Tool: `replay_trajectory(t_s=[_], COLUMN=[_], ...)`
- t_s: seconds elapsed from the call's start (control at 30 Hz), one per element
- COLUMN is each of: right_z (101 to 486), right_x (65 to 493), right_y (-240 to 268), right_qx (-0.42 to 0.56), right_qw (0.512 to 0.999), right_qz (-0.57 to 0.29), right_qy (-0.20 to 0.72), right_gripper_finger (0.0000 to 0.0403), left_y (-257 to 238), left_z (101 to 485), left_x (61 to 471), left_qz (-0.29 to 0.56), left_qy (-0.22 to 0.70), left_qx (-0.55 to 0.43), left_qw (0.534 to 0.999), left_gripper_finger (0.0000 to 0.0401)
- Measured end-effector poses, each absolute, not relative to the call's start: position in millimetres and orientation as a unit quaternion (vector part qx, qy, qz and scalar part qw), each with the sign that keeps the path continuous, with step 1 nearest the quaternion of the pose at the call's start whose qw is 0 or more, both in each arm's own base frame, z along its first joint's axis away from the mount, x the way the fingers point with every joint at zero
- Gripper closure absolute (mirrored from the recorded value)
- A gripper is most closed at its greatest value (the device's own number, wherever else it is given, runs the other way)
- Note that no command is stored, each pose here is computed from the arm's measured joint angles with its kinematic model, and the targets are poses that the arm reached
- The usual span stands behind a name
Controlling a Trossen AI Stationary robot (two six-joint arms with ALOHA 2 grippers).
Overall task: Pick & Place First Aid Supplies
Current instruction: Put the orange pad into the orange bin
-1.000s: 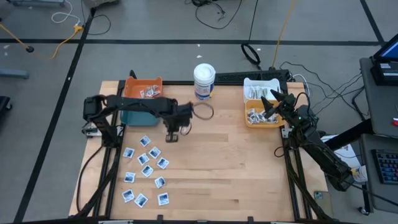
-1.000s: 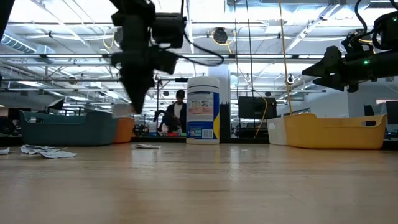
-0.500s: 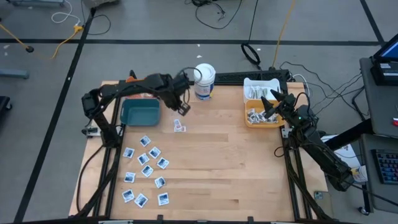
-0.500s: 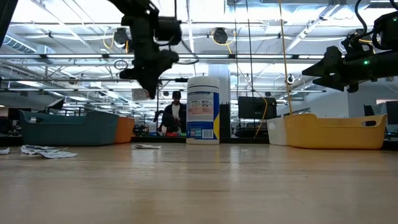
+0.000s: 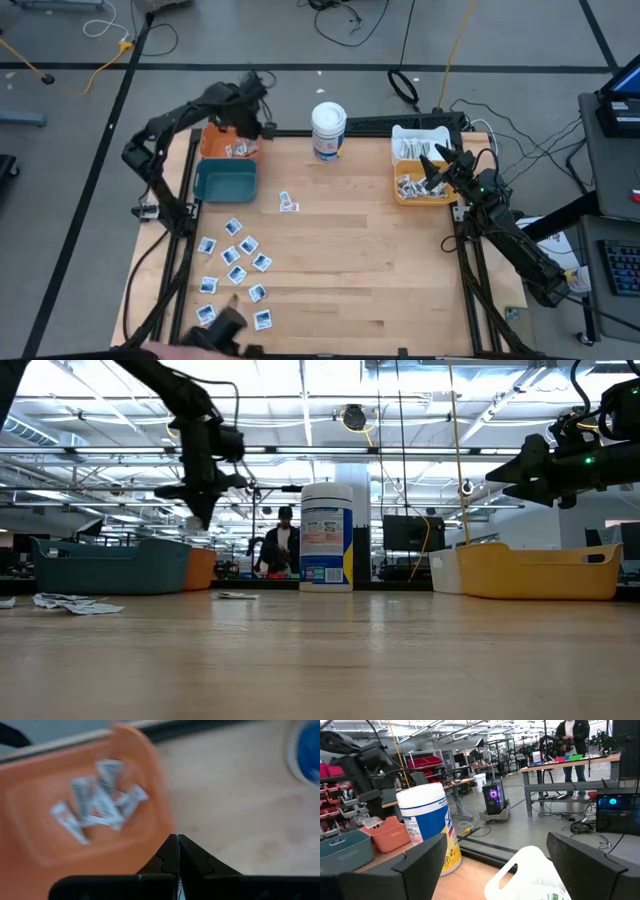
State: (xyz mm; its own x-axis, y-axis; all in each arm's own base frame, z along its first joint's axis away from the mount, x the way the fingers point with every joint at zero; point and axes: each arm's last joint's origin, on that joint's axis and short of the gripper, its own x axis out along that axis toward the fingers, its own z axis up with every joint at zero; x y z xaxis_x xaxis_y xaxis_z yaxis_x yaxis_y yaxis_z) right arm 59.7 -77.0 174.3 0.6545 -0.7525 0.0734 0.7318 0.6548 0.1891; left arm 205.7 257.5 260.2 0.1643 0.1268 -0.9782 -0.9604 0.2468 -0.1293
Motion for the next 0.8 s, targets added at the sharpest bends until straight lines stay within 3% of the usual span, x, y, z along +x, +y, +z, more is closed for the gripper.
replay_trajectory(t_s=[0.27, 0.8], right_z=[174.3, 174.2], right_x=[59.7, 59.8], right_y=[-77.0, -77.0], right_qx=[0.071, 0.072], right_qw=[0.907, 0.907], right_qz=[-0.409, -0.409], right_qy=[-0.073, -0.072], right_gripper_finger=[0.0066, 0.0066], left_y=[285.8, 300.5], left_z=[259.0, 204.0], left_x=[163.0, 166.7], left_qz=[0.479, 0.526], left_qy=[0.457, 0.459], left_qx=[-0.455, -0.426], left_qw=[0.596, 0.576], left_gripper_finger=[0.0399, 0.0399])
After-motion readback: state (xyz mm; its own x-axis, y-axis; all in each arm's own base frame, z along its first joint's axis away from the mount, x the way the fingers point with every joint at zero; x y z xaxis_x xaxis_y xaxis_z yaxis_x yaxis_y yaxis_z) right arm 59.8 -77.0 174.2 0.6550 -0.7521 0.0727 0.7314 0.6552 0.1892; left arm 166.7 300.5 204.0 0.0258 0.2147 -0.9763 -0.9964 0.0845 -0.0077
